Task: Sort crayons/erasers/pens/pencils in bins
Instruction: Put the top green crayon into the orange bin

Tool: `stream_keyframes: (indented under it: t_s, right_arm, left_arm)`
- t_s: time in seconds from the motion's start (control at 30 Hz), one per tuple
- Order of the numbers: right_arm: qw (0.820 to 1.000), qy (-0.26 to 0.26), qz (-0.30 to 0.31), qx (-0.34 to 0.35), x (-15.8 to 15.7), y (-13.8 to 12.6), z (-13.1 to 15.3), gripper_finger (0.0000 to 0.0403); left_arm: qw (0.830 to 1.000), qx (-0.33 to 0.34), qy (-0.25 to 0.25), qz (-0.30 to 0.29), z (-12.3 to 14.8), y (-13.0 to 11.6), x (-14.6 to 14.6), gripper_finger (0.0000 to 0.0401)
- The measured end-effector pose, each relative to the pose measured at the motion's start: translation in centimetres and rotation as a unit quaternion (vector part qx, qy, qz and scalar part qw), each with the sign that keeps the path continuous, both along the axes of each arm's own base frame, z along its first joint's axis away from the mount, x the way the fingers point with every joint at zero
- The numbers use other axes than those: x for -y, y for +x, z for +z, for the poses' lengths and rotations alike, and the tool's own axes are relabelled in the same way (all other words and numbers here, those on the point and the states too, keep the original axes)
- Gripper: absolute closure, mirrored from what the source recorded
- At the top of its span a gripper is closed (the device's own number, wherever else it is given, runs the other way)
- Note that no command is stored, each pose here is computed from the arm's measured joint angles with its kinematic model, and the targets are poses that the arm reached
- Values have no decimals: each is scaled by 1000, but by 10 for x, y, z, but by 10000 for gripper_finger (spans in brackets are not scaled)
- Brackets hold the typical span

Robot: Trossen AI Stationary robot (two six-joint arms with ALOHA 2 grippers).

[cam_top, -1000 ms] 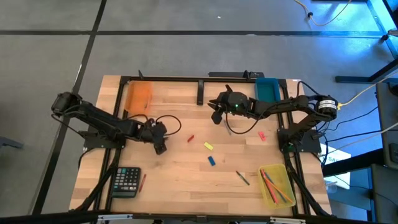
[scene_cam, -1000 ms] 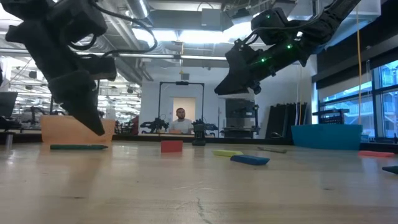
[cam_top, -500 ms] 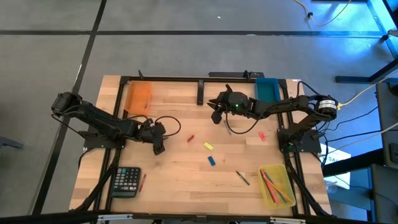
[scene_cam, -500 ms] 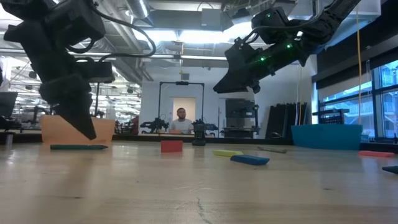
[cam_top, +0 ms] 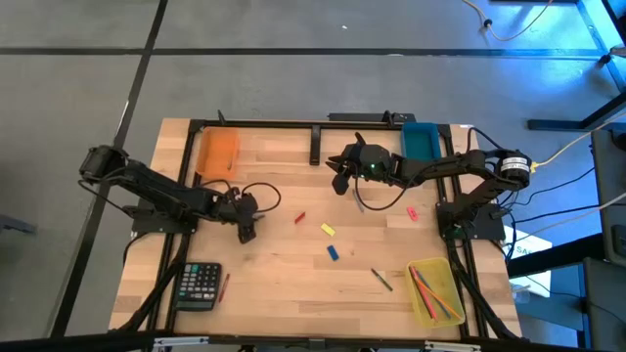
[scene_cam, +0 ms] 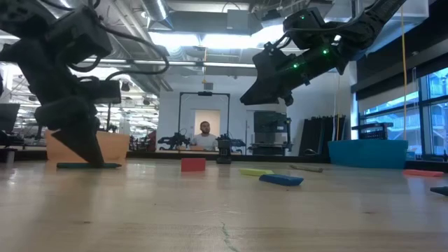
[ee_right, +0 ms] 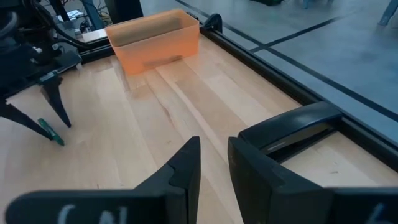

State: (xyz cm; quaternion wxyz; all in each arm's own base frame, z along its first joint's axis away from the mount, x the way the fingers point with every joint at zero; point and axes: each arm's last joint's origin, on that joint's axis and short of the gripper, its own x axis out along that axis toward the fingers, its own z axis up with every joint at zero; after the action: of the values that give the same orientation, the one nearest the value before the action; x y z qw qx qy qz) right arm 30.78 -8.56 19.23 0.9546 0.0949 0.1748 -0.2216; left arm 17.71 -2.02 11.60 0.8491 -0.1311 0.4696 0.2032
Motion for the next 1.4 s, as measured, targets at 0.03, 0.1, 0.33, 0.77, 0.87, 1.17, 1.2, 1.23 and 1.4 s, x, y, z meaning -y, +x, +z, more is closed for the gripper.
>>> stream_keyframes:
  t_s: [0.03,0.1,0.33,0.77,0.87,1.17,1.2,1.23,1.4]
  right_arm:
    - [1000,1,0,0,0,0,0,318]
    - [1000,3,-1,1,0,0,0,318]
    - [1000,10,-4,4,0,0,0,318]
    - [1000,6,-3,3,0,0,0,318]
    - [1000,0,0,0,0,0,0,318]
    - [1000,-2,1,-1,0,0,0,318]
    - [1000,-2,1,-1,0,0,0,318]
    - [1000,-2,1,-1,0,0,0,318]
    - [1000,-2,0,-1,0,0,0,318]
  left_arm:
    - [1000,-1,-2,7,-2,-1,-1,269]
    - [1000,-5,-5,14,-4,-3,-3,281]
    - [1000,-10,-5,22,-5,-4,-9,336]
    - [999,11,10,47,-4,-1,-15,385]
    - [998,12,26,55,-4,-1,-16,384]
    - [994,27,59,84,-3,0,-21,384]
    - [994,31,59,89,-3,0,-22,384]
    - [993,37,58,93,-2,1,-24,384]
    - [991,41,57,117,-1,1,-32,384]
